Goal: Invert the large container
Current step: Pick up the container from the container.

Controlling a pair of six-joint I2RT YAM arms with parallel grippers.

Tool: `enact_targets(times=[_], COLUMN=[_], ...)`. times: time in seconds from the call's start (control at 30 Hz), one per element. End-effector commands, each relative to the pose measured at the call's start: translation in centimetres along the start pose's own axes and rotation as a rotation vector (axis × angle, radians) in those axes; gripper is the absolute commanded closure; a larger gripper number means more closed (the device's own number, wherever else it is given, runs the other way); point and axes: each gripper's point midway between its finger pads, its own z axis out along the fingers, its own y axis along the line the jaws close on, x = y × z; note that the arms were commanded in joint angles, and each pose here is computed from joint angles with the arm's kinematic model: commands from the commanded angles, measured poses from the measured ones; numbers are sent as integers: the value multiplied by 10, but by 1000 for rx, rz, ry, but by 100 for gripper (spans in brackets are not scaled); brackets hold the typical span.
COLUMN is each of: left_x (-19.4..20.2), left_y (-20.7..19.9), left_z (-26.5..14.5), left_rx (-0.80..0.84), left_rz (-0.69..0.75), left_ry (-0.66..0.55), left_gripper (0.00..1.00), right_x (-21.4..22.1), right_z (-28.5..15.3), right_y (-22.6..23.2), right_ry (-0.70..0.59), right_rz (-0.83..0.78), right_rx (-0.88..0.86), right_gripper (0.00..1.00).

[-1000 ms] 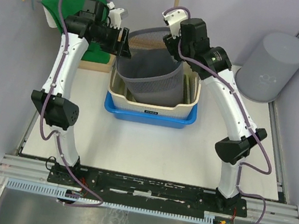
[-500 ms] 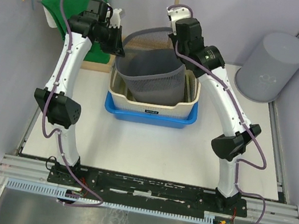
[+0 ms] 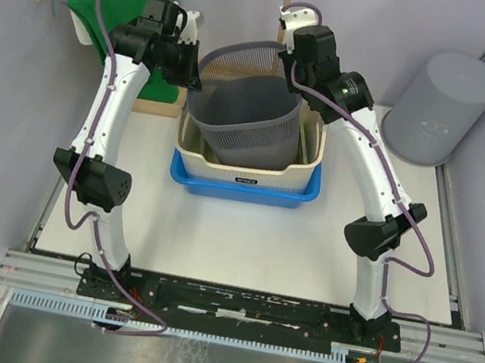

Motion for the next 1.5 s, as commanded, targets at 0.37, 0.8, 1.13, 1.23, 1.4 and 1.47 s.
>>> enact_targets(times=[0.37,0.8,1.13,1.23,1.4,1.47], left_x=[-89,-111,-78,-61,-44,-43], left_y=[-86,-106,-136,-140,-151,-151], left_z=[-171,-207,-247,-240,-262,-270], left_rx=[79,46,210,252,308,305], left_rz=[361,369,440,465,534,537], left_ry=[-637,-789,-808,-766,-775,-790], left_gripper=[97,97,97,97,97,97], right_x=[-116,-135,-129,-113,-89,-84], right_z=[-144,-184,-208,-206,-215,-221], right_y=[-8,-32,4,18,30,32], right_ry=[-479,-577,-562,-523,-476,-469], right_rz=[-42,-29,49,-9,-96,-118], right_rx=[-268,-225,-462,-526,-614,-637], right_gripper=[100,100,100,99,99,99])
